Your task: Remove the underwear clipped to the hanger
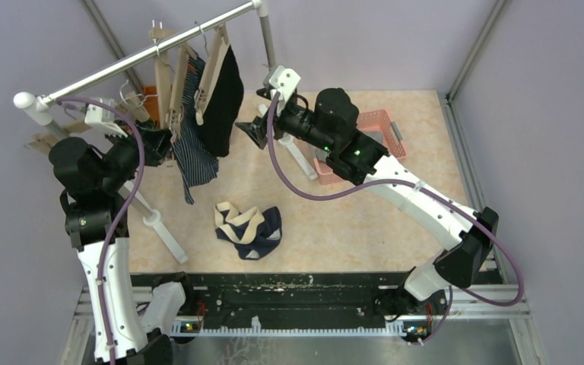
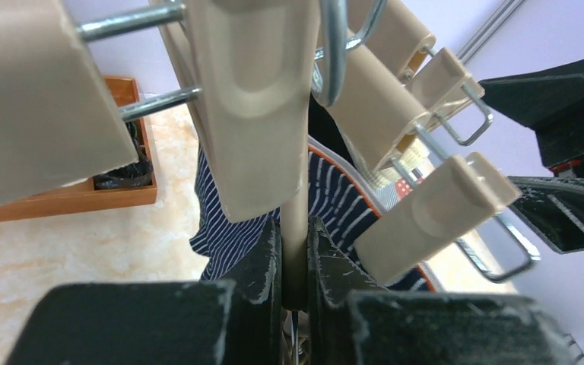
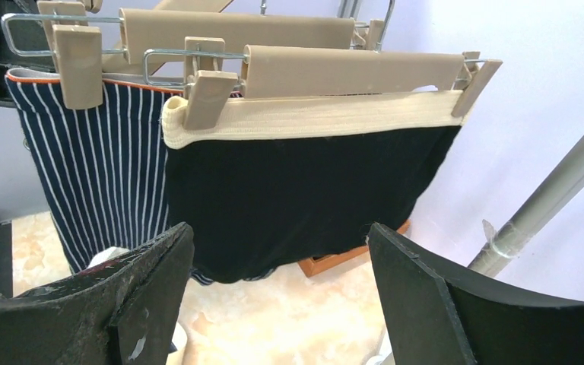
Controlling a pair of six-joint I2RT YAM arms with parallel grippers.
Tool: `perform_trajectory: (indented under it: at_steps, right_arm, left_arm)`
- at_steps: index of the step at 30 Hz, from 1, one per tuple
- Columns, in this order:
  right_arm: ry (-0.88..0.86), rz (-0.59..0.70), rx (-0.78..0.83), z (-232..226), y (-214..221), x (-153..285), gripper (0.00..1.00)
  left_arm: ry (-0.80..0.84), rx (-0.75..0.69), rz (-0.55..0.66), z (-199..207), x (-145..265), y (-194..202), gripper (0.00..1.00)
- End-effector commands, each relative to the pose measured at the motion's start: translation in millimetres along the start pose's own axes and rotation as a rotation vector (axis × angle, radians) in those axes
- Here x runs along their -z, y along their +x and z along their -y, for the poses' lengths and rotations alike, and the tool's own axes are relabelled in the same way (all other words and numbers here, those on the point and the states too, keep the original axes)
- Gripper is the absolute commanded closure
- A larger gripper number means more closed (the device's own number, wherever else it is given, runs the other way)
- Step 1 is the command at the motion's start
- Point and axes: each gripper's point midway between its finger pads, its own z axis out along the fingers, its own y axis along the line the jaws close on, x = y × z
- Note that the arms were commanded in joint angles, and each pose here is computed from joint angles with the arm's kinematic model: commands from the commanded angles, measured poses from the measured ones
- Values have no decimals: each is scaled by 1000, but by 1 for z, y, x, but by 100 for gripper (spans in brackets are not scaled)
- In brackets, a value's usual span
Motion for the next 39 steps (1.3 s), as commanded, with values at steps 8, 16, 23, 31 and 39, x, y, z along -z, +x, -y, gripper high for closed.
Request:
perform_trajectory:
  at_steps: [8,16,23,31,39]
  right_arm:
    - [10,83,44,3,-31,0,16]
    - [-34,85,35,-4,-32,-3,16]
    - [-72,97,5,-13,-31,-3,16]
    - [-68,86,6,-15,-33,6,16]
    - [-72,80,4,-18,-29,6,16]
  left_arm:
    - [5,-137,-118,-10,19,55,100]
    - [56,-249,-80,24,61,66,100]
    - [22,-240,-37,36,77,54,100]
    - [-240,-37,-59,-13,66,53,100]
    - [-393,65,69,-18,76,8,100]
